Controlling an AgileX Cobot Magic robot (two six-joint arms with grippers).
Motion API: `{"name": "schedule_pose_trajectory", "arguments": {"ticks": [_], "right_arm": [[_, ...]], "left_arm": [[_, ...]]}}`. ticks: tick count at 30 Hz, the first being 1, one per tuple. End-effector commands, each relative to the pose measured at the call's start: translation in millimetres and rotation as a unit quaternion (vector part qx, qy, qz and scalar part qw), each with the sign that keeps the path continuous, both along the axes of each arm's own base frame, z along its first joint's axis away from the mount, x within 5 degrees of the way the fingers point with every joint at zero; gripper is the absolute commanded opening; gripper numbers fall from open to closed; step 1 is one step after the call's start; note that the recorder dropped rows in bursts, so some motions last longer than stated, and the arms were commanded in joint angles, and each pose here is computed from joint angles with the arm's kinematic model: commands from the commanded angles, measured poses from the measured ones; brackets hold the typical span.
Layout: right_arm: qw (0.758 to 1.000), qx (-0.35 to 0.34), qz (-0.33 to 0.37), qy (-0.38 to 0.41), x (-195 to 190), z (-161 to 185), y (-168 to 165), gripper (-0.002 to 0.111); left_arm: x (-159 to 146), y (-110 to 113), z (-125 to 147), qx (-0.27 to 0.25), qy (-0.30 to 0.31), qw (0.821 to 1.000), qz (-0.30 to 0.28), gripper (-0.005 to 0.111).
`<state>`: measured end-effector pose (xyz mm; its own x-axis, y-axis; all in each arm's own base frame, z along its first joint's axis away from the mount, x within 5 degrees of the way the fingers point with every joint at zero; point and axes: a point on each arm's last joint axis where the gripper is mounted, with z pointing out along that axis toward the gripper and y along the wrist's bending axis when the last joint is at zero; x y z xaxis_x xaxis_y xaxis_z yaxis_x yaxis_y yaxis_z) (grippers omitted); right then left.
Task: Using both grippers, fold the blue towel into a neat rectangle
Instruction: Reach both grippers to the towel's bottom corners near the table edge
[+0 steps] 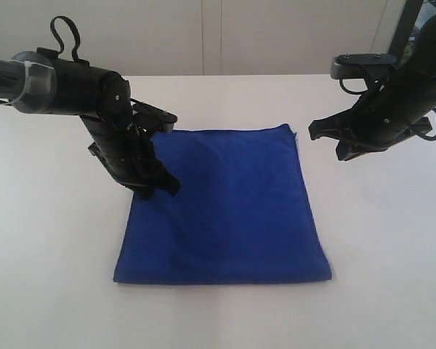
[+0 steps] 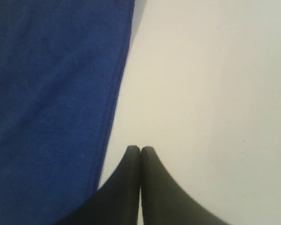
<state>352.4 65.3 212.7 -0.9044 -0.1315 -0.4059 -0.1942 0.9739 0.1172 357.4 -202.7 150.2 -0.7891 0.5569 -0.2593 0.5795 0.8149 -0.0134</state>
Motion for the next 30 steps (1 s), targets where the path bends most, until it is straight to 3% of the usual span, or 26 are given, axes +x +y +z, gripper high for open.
{"name": "schedule_pose_trajectory", "arguments": {"ticks": [1, 10, 19, 24, 27, 30], "right_arm": [[1.0, -0.001, 0.005, -0.002, -2, 1, 0, 0.0], [1.0, 0.001, 0.001, -0.006, -1, 2, 0, 0.0], [1.0, 0.006, 0.0, -0.018, -8, 19, -1, 0.0], [1.0, 0.013, 0.022, 0.003, -40, 40, 6, 0.0], [0.998, 0.038, 0.037, 0.032, -63, 26, 24, 0.0], [0.996, 0.041, 0.054, 0.061, -86, -6, 41, 0.0]], "left_arm": [[-3, 13, -11, 0.035, 0.034, 0.999, 0.001, 0.0], [-3, 10, -1, 0.016, 0.024, 1.0, 0.005, 0.0], [-14, 16, 62, -0.011, -0.031, 0.999, -0.005, 0.0], [-44, 26, 101, -0.008, 0.018, 1.0, -0.025, 0.0], [-67, 21, 99, -0.022, 0.042, 0.998, -0.031, 0.0], [-96, 7, 71, -0.05, 0.049, 0.997, -0.038, 0.0]]}}
